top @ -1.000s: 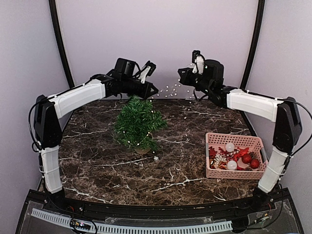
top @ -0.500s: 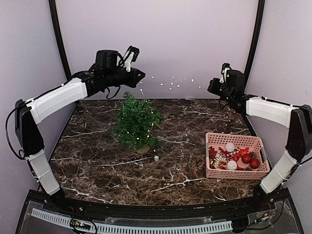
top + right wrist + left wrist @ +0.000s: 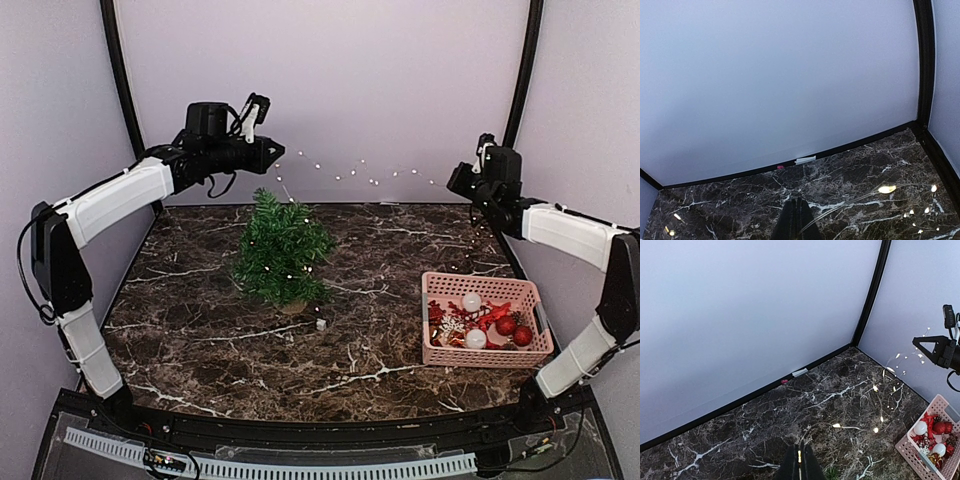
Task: Decorate the small christmas tree
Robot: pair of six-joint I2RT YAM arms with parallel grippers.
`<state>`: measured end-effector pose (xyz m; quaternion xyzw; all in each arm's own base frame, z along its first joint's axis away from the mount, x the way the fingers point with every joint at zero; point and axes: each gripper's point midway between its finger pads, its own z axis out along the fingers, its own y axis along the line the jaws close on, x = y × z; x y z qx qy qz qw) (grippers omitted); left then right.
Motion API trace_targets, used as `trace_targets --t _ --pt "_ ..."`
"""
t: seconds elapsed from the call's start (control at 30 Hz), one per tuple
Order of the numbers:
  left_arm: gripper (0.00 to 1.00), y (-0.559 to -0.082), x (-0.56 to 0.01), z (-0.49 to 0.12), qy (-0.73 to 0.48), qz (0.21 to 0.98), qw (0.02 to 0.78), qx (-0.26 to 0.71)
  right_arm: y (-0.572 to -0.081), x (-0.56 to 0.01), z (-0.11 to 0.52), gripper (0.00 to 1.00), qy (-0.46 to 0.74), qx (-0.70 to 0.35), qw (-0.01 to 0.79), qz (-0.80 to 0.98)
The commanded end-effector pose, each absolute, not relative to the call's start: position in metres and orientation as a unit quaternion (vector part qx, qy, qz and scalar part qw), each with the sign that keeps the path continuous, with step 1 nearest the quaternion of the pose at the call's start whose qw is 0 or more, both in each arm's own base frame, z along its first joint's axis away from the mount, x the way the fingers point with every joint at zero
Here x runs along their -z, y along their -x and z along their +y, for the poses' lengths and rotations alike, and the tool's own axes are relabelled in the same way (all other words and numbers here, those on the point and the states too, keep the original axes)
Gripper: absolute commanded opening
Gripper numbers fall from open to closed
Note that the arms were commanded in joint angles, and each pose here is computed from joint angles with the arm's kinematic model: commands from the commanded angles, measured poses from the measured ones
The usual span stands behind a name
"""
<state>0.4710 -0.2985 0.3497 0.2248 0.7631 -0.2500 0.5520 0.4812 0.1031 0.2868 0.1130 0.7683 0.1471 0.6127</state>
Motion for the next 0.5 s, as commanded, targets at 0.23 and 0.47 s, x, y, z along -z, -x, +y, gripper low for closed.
trace_targets --t 0.23,0.47 --pt "0.0 -0.485 -0.351 -0.303 -0.268 0.748 0.53 0.298 -0.445 -0.355 0.155 0.0 -0.043 -0.252 0.643 0.722" --pt "0.0 -0.493 -0.343 -0.299 -0.275 0.746 0.527 0.3 -0.418 -0.38 0.205 0.0 0.01 -0.3 0.641 0.706"
